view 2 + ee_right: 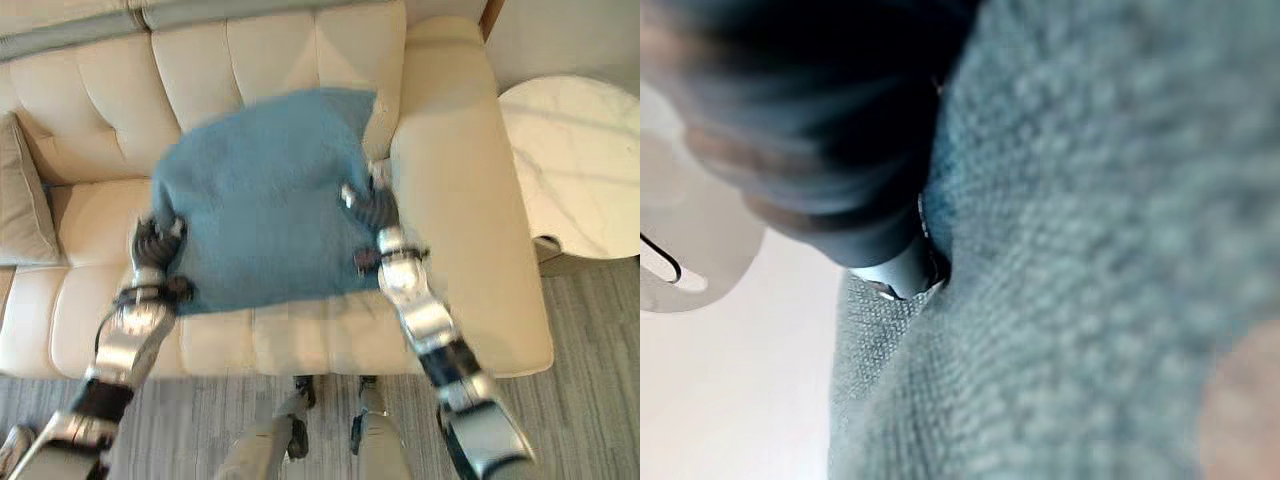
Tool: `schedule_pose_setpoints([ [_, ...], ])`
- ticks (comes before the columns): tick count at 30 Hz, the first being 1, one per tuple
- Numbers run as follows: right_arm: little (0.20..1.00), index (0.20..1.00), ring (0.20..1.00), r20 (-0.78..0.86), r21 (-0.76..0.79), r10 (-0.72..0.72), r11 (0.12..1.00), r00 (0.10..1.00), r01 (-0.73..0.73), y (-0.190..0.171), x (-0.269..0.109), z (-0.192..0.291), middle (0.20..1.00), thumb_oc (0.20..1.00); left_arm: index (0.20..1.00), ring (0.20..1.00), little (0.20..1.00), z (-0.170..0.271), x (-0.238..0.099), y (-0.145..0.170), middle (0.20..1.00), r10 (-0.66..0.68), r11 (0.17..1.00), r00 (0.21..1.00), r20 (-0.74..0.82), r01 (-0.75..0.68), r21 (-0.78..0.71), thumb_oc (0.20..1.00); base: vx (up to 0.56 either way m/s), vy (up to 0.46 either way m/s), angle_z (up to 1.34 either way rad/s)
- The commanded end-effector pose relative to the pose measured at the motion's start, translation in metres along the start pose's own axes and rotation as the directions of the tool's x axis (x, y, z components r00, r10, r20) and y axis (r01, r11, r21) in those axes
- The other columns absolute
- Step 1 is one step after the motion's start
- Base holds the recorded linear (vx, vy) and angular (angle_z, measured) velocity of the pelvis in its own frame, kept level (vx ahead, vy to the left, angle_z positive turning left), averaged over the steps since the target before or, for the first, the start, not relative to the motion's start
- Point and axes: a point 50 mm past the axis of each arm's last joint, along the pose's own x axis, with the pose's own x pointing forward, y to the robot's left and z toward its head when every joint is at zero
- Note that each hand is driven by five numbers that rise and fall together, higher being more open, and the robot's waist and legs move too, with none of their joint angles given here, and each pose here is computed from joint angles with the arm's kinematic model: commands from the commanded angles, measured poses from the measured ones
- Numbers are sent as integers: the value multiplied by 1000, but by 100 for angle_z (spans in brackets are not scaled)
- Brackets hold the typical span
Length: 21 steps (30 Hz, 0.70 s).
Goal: Pick up all the scattered cushions and arrange them neatly on the sofa.
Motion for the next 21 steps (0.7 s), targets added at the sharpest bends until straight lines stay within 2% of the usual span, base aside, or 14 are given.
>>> schedule_pose_setpoints([
  [1, 200, 200, 200, 504, 87, -185, 983, 844, 163, 0, 46, 127, 200, 200, 200, 200, 200, 138, 36, -36, 200, -40, 996, 831, 555, 76, -43, 200, -16, -44, 21],
  [2, 200, 200, 200, 504, 87, -185, 983, 843, 164, -1, 46, 127, 200, 200, 200, 200, 200, 138, 36, -36, 200, -40, 996, 830, 556, 76, -43, 200, -15, -34, 27],
  [3, 200, 200, 200, 555, 57, -249, 963, 793, 262, -13, 67, 153, 200, 200, 200, 200, 200, 172, 54, -35, 200, 19, 998, 792, 610, 23, -62, 200, -14, -20, 18],
  [7, 200, 200, 200, 577, 6, -287, 938, 765, 347, -29, 92, 180, 200, 200, 216, 216, 216, 212, 81, -25, 216, 83, 996, 782, 618, -54, -65, 216, 4, -46, 8],
  [8, 200, 200, 200, 558, -34, -270, 937, 785, 347, -32, 97, 177, 200, 200, 558, 558, 558, 214, 87, -20, 558, 88, 996, 792, 604, -76, -47, 558, 10, -62, 11],
  [9, 686, 686, 686, 547, -57, -263, 935, 795, 349, -36, 102, 178, 686, 686, 1000, 1000, 1000, 217, 92, -17, 1000, 89, 996, 803, 589, -87, -31, 1000, 3, -57, 13],
  [10, 1000, 1000, 1000, 526, -84, -256, 933, 811, 349, -41, 106, 175, 1000, 1000, 1000, 1000, 1000, 220, 96, -12, 1000, 87, 995, 809, 581, -99, -11, 1000, 3, -33, 11],
  [11, 1000, 1000, 1000, 527, -83, -256, 933, 810, 349, -42, 106, 176, 1000, 1000, 1000, 1000, 1000, 221, 96, -12, 1000, 87, 995, 808, 583, -98, -12, 1000, 6, -69, 9],
  [14, 1000, 1000, 1000, 376, -175, -177, 950, 910, 257, -50, 109, 135, 1000, 1000, 1000, 1000, 1000, 208, 104, 5, 1000, 70, 993, 852, 519, -108, 43, 1000, 5, -75, 5],
  [16, 1000, 1000, 1000, 332, -197, -162, 951, 929, 236, -52, 108, 123, 1000, 1000, 1000, 1000, 1000, 198, 105, 9, 1000, 62, 993, 871, 488, -104, 59, 1000, -2, -48, 4],
  [17, 1000, 1000, 1000, 238, -200, -129, 963, 963, 178, -48, 102, 95, 1000, 1000, 1000, 1000, 1000, 172, 106, 18, 1000, 56, 990, 908, 414, -104, 95, 1000, -2, -62, 0],
  [21, 1000, 1000, 1000, 95, -124, -119, 984, 988, 131, -40, 77, 46, 1000, 1000, 1000, 1000, 1000, 113, 93, 26, 1000, 53, 989, 959, 278, -90, 121, 1000, -1, -56, 7],
])
